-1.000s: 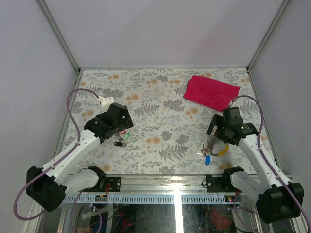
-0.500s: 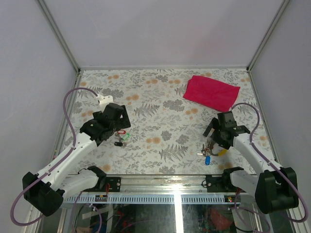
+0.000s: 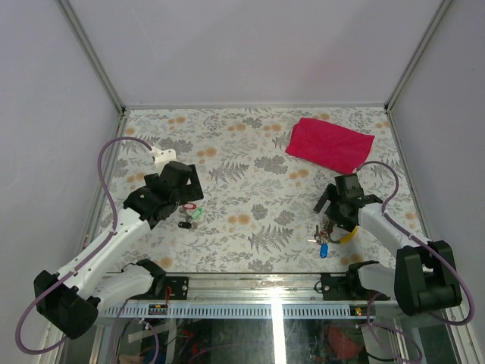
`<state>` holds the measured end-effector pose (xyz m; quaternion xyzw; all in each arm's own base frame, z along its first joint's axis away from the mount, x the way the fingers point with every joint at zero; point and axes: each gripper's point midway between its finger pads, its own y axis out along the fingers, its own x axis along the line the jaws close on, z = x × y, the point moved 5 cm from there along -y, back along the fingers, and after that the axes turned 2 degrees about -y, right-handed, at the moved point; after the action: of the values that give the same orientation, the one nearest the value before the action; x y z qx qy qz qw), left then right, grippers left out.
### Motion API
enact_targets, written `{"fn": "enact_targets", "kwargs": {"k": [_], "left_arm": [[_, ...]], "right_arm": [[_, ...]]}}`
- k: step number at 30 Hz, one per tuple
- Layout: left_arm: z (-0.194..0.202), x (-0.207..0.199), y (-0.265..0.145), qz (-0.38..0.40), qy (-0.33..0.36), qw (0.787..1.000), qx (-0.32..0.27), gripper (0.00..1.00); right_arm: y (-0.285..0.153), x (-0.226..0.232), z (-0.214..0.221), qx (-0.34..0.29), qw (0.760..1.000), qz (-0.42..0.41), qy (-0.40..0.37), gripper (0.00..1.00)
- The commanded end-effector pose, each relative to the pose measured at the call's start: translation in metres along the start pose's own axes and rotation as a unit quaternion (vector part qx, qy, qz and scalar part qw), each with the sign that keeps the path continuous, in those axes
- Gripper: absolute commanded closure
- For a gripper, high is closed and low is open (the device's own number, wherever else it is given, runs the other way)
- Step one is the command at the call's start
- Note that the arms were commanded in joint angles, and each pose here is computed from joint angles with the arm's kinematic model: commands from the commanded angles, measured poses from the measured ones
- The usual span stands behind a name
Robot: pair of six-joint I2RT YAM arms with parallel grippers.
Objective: Put the keys on the keyring
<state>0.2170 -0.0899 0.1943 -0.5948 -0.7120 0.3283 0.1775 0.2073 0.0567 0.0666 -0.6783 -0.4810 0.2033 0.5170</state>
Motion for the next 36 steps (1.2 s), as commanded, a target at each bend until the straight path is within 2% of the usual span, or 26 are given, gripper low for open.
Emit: {"fn": "enact_targets", "kwargs": {"k": [1,24,36], "left_arm": [[-0.012,-0.001,-0.001,0.002,-0.006,1.0,-0.026,0.0],[-0.01,-0.002,-0.001,0.004,-0.008,1.0,-0.024,0.0],[-0.009,-0.001,-0.001,0.004,-0.006,1.0,-0.019,0.0]], "right_arm": [[0.009,0.002,-0.002,-0.001,1.0,-0.005,0.003,0.04],[0.009,0.041,0.027,0.033,0.994,-0.101,0.016,0.1],[0.01,0.112,0.048,0.037,0.986,-0.162,-0.013,0.1]]}}
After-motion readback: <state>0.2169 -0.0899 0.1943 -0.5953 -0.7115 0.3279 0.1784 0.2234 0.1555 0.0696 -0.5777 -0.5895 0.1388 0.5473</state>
